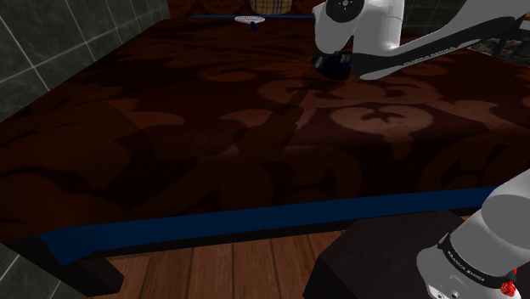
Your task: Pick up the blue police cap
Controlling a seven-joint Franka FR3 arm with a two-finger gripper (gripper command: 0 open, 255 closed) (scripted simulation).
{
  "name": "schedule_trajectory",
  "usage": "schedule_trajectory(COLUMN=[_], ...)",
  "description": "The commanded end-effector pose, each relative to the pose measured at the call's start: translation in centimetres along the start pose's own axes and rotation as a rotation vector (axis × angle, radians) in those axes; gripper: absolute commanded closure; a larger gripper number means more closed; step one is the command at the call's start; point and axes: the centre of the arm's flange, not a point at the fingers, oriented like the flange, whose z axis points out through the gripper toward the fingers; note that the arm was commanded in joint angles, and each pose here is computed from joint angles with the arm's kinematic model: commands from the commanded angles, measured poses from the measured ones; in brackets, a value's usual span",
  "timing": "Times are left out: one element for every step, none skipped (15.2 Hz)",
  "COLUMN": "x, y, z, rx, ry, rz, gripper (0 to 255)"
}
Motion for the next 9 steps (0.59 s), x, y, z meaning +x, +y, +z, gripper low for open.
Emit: schedule_trajectory(x=[0.0,-0.1,0.1,0.3,0.4,0.6,0.8,0.9,1.1], y=[0.0,0.0,0.4,0.8,1.3,1.7,2.1,2.5,2.9], z=[0.1,0.0,-0.2,-0.5,-0.8,-1.0,-1.3,-1.6,-1.9], rx=[0.000,0.000,0.000,0.000,0.000,0.000,0.000,0.000,0.000], ry=[-0.002,-0.002,-0.002,-0.002,-0.002,-0.002,-0.002,-0.002,-0.002], rz=[0.000,0.000,0.000,0.000,0.000,0.000,0.000,0.000,0.000], gripper=[255,255,255,255,255,255,255,255,255])
